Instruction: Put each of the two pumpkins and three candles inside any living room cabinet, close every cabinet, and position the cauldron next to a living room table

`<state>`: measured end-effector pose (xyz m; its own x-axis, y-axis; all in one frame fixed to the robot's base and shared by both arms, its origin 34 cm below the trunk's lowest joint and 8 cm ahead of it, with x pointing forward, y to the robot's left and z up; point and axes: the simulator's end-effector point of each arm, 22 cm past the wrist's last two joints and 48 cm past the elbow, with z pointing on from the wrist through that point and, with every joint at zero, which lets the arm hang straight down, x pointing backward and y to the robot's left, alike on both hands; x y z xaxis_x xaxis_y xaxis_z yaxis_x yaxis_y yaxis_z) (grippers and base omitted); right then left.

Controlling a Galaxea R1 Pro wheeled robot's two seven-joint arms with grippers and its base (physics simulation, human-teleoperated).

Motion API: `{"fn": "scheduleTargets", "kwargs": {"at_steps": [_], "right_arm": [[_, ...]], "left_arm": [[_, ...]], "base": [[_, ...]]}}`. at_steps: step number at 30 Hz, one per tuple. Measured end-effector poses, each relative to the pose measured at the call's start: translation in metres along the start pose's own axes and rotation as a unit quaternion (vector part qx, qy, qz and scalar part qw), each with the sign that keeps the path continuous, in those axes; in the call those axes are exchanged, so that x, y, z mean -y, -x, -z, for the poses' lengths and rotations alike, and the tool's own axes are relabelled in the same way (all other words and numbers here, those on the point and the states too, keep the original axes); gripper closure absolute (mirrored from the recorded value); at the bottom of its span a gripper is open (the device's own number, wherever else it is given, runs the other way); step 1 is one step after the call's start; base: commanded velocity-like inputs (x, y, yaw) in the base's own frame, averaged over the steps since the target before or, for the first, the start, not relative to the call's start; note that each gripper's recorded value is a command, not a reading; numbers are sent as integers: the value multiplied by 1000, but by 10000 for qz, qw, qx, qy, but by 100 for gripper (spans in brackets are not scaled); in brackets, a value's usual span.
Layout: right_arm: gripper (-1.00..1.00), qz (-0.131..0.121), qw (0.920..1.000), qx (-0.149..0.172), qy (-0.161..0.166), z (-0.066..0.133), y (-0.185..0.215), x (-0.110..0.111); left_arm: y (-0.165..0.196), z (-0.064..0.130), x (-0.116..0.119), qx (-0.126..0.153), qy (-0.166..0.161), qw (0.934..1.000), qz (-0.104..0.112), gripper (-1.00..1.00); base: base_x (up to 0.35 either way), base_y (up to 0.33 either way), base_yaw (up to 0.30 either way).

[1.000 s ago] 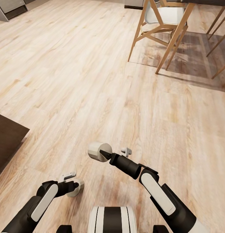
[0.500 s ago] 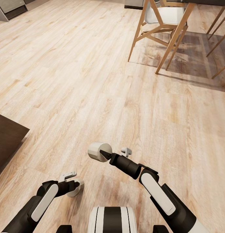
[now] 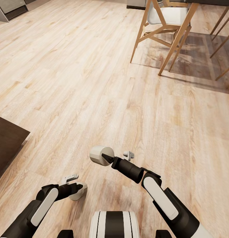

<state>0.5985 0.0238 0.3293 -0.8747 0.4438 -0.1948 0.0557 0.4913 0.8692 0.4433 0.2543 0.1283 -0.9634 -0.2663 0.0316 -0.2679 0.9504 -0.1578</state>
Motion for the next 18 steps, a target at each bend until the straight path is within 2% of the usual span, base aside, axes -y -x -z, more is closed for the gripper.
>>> {"fn": "scheduleTargets", "kwargs": {"at_steps": [18], "right_arm": [[100,-93,9999,-59,-47,-4,-6,11]], "left_arm": [[-6,-9,-4,-58,38,10000,37,-100]], "base": [[0,0,0]]}}
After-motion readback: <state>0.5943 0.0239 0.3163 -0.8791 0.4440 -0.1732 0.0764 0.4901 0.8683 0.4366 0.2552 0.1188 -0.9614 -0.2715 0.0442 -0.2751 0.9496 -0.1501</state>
